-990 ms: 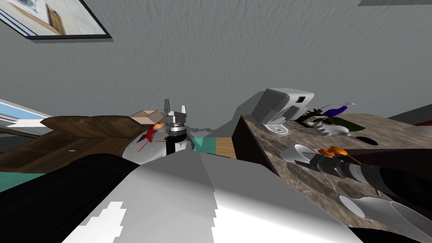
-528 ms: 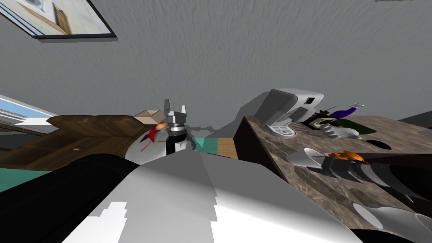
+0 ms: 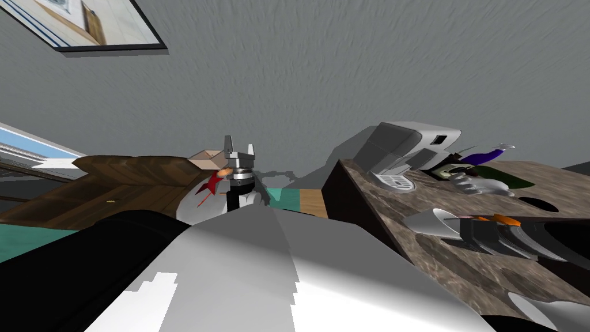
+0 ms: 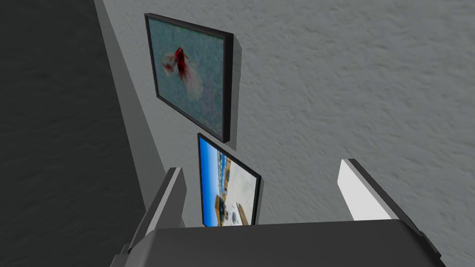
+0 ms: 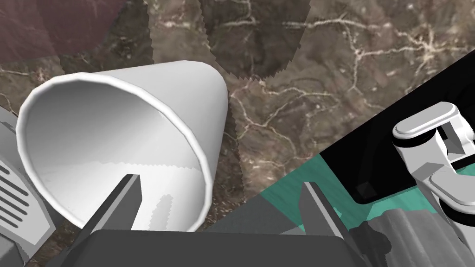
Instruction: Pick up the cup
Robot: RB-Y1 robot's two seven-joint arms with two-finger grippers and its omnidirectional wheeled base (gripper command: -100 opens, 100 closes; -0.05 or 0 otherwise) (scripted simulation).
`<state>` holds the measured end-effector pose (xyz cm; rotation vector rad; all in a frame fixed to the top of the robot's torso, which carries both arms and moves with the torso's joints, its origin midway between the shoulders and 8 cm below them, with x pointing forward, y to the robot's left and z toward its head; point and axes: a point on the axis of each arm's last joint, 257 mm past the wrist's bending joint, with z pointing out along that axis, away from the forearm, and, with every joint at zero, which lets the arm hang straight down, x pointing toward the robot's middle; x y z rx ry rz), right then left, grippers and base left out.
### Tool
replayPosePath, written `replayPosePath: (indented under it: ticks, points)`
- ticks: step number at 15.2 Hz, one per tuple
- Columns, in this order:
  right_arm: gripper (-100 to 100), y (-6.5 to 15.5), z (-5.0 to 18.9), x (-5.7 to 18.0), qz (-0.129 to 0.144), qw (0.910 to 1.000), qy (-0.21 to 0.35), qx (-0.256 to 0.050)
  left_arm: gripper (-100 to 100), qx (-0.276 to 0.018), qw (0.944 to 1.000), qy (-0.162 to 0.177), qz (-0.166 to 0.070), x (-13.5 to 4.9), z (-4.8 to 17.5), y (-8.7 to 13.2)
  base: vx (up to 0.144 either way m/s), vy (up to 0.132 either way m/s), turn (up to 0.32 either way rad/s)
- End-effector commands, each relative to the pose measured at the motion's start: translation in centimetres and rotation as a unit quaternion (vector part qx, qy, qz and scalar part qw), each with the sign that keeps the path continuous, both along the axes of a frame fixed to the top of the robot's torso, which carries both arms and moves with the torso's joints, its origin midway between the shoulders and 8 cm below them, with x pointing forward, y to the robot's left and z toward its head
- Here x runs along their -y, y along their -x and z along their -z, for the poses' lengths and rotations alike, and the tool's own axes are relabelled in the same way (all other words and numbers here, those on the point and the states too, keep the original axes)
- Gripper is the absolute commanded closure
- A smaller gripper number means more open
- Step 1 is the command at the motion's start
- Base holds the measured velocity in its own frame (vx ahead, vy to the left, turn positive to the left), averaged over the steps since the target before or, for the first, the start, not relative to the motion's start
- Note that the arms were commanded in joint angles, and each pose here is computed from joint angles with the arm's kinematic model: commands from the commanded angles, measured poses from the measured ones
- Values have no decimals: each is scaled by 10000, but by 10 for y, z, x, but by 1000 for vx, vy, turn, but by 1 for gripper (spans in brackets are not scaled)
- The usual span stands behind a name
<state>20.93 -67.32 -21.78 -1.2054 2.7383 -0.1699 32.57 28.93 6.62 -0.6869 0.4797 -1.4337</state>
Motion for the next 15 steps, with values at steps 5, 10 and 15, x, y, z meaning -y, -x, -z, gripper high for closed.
replayPosePath:
  ticks: [5, 10, 15]
  points:
    - [-100, 20, 16, 3, 104, 9999, 3, 26, 0, 0, 10000, 0, 0, 0, 0, 0, 21, 1, 89]
    - [100, 20, 16, 4, 122, 9999, 22, 56, 0, 0, 10000, 0, 0, 0, 0, 0, 2, -3, 1]
    - [100, 6, 4, 1, 32, 10000, 6, 11, 0, 0, 10000, 0, 0, 0, 0, 0, -22, 3, -88]
